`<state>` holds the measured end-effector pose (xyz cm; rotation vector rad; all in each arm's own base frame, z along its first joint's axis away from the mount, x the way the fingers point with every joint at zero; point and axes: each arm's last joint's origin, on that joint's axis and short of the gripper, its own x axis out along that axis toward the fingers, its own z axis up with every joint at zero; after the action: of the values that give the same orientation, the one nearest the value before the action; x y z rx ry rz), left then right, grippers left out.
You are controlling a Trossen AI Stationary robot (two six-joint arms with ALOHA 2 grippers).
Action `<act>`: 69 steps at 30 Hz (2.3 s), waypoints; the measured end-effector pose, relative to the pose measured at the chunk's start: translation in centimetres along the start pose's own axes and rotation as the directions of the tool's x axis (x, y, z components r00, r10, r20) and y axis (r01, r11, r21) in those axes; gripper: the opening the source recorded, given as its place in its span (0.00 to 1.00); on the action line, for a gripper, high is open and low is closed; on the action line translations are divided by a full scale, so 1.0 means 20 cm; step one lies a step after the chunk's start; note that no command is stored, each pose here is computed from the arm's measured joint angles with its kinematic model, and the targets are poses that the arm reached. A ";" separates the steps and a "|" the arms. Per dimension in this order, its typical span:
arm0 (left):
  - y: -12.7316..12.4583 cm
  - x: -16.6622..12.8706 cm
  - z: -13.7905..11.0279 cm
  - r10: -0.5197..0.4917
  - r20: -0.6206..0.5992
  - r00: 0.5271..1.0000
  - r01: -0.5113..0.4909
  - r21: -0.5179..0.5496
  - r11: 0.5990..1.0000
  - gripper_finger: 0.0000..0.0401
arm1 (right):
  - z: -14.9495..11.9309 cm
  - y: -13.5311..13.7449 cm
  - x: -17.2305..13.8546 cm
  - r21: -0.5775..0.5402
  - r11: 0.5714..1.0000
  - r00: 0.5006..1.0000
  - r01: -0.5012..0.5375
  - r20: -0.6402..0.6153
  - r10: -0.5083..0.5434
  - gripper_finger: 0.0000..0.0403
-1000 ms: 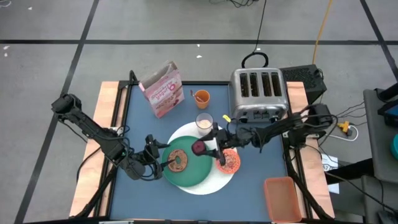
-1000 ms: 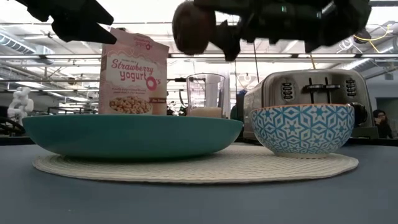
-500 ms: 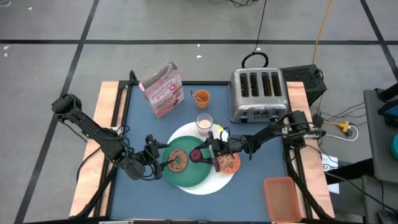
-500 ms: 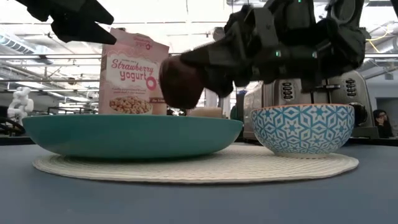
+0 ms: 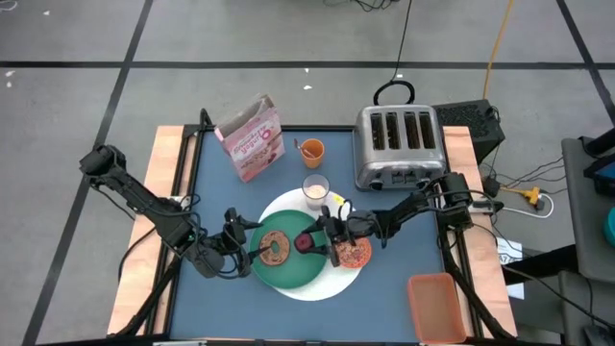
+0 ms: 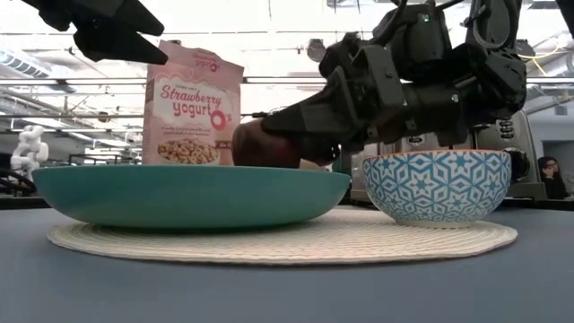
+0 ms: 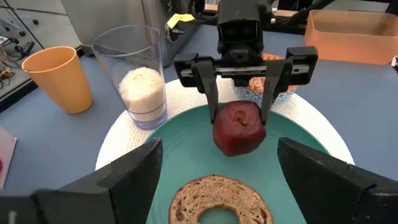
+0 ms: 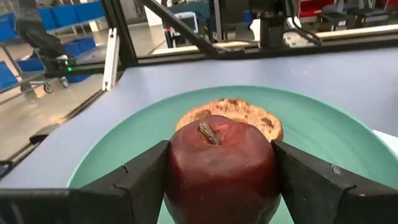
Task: Arrange a breakfast setting
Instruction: Put the apple on the green plate
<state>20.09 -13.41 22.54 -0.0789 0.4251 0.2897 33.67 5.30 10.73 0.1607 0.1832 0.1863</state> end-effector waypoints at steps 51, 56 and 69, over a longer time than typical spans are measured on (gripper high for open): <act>0.00 0.00 0.00 0.000 0.000 1.000 0.000 0.000 1.000 0.80 | -0.02 0.00 0.00 -0.026 1.000 0.999 0.002 -0.046 -0.004 0.71; 0.00 0.00 0.00 0.000 0.000 1.000 0.000 0.000 1.000 0.80 | -0.02 0.00 0.00 -0.026 1.000 0.999 0.002 -0.046 -0.004 0.77; 0.00 0.00 0.00 0.000 0.000 1.000 0.000 0.000 1.000 0.80 | -0.02 0.00 0.00 -0.024 1.000 0.999 0.003 -0.046 -0.004 0.91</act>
<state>20.09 -13.41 22.54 -0.0786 0.4251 0.2900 33.58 5.31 10.30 0.1325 0.2270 0.1891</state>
